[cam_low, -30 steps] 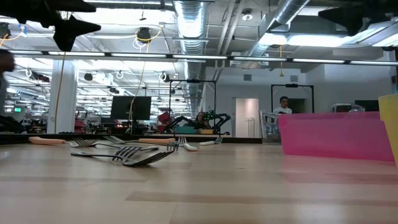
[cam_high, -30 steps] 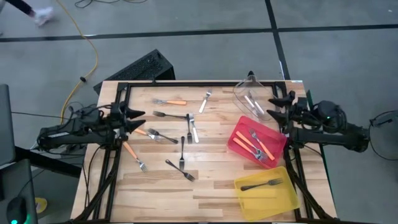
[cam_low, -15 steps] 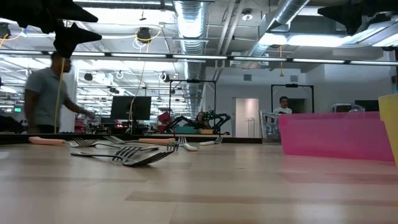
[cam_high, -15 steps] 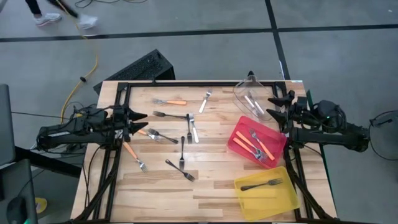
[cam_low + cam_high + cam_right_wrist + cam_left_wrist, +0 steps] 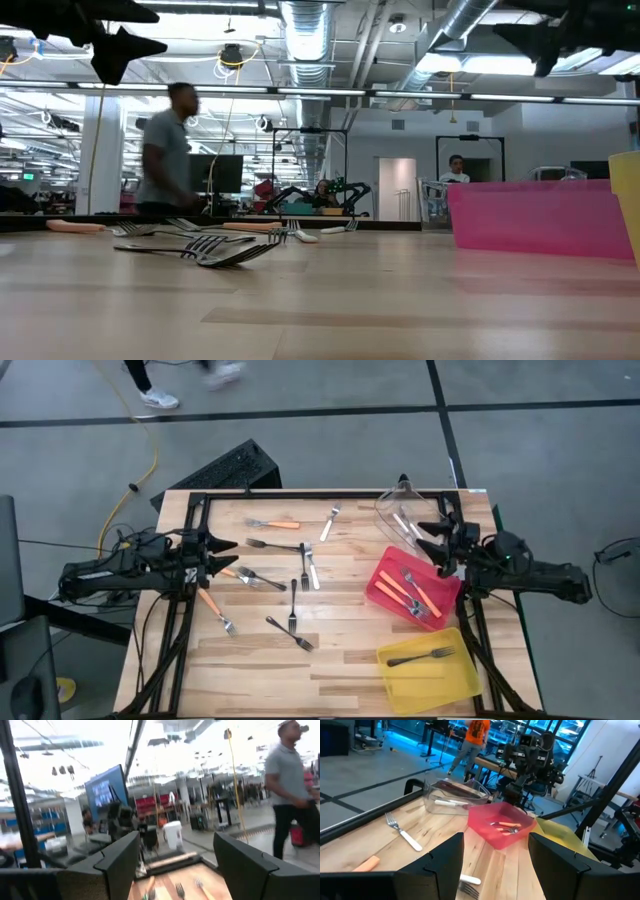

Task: Sort silverware by color (type)
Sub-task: Put the black fork into the yellow bin

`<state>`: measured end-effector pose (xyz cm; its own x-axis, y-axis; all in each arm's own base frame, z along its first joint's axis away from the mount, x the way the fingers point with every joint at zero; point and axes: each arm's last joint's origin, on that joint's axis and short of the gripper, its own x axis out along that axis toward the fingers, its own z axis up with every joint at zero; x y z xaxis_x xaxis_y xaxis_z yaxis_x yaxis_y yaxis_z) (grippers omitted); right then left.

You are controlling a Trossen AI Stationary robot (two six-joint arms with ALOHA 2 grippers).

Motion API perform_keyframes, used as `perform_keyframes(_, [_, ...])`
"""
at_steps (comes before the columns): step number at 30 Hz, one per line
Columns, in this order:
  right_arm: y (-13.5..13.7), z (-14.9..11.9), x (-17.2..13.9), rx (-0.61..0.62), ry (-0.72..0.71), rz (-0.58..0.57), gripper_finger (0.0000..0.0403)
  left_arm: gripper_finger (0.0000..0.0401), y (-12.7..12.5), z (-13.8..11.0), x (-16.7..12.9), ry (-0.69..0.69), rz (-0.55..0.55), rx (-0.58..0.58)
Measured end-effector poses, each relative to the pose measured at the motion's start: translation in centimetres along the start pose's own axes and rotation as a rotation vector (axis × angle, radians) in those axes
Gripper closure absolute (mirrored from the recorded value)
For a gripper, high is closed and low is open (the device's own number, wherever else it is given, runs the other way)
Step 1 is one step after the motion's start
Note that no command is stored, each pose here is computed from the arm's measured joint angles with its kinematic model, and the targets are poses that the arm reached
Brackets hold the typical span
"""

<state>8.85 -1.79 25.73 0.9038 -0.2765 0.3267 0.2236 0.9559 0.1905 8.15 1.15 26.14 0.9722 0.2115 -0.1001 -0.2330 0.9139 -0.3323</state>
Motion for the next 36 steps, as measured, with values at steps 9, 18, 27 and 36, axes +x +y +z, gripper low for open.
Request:
perform_keyframes(9, [-0.3, -1.6, -0.1, 0.024, -0.031, 0.005, 0.0122, 0.0195, 0.0, 0.0, 0.0, 0.000, 0.000, 0.011])
perform_keyframes(18, [-0.2, -1.2, -0.1, 0.090, -0.091, 0.018, 0.0122, 0.0195, 0.0, 0.0, 0.0, 0.000, 0.000, 0.018])
perform_keyframes(27, [0.1, -0.8, 0.1, 0.062, -0.109, -0.077, 0.0122, 0.0195, 0.0, 0.0, 0.0, -0.001, 0.000, 0.026])
perform_keyframes(36, [0.8, -1.2, 0.3, 0.014, -0.073, -0.040, 0.0122, 0.0195, 0.0, 0.0, 0.0, 0.003, 0.001, 0.031])
